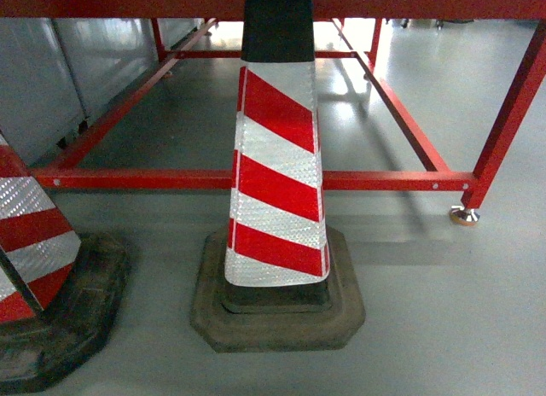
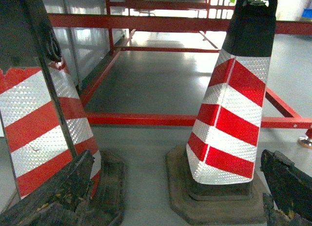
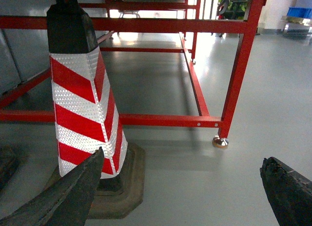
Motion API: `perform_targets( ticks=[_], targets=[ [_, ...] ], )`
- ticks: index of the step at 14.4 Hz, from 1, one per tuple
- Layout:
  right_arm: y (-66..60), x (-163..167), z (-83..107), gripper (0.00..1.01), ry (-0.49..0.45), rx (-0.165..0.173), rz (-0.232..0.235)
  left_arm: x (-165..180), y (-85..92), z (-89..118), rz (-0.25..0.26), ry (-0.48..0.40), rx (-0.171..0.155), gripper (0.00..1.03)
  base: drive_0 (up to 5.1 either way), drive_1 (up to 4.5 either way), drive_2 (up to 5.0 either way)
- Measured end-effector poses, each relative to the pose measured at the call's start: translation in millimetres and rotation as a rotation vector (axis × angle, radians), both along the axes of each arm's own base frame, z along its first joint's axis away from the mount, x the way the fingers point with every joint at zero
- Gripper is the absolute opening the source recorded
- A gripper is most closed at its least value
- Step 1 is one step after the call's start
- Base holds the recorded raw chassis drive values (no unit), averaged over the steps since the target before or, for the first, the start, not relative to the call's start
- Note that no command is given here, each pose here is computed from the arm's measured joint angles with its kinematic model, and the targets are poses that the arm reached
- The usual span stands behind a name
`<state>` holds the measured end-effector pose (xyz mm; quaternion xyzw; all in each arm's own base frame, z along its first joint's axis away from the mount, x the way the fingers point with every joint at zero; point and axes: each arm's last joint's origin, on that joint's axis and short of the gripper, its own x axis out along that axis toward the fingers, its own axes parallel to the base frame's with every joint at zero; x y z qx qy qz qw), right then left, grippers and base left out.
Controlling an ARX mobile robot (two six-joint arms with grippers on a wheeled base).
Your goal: Sort blue parts and orange caps into right shelf containers
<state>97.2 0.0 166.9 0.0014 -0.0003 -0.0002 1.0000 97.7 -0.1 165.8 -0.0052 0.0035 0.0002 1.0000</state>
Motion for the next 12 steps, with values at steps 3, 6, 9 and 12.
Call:
perform_targets(
  ticks=[3, 6, 9, 12],
  targets=[
    [0.0, 0.0, 0.0, 0.98, 0.000, 0.000, 0.000, 0.0, 0.0, 0.1, -0.001, -0.001, 0.000, 0.98, 0.0, 0.00, 0.0],
    [0.0, 0.0, 0.2, 0.98, -0.002, 0.001, 0.000, 0.0, 0.0, 0.2, 0.000, -0.002, 0.001, 0.98, 0.0, 0.00, 0.0],
    [0.0, 0.0, 0.3, 0.98, -0.003, -0.001, 0.000, 0.0, 0.0, 0.2, -0.001, -0.002, 0.004, 0.98, 0.0, 0.00, 0.0],
    [0.0, 0.0, 0.2, 0.98, -0.002, -0.001, 0.000, 0.0, 0.0, 0.3, -0.001, -0.003, 0.008, 0.98, 0.0, 0.00, 0.0]
  ],
)
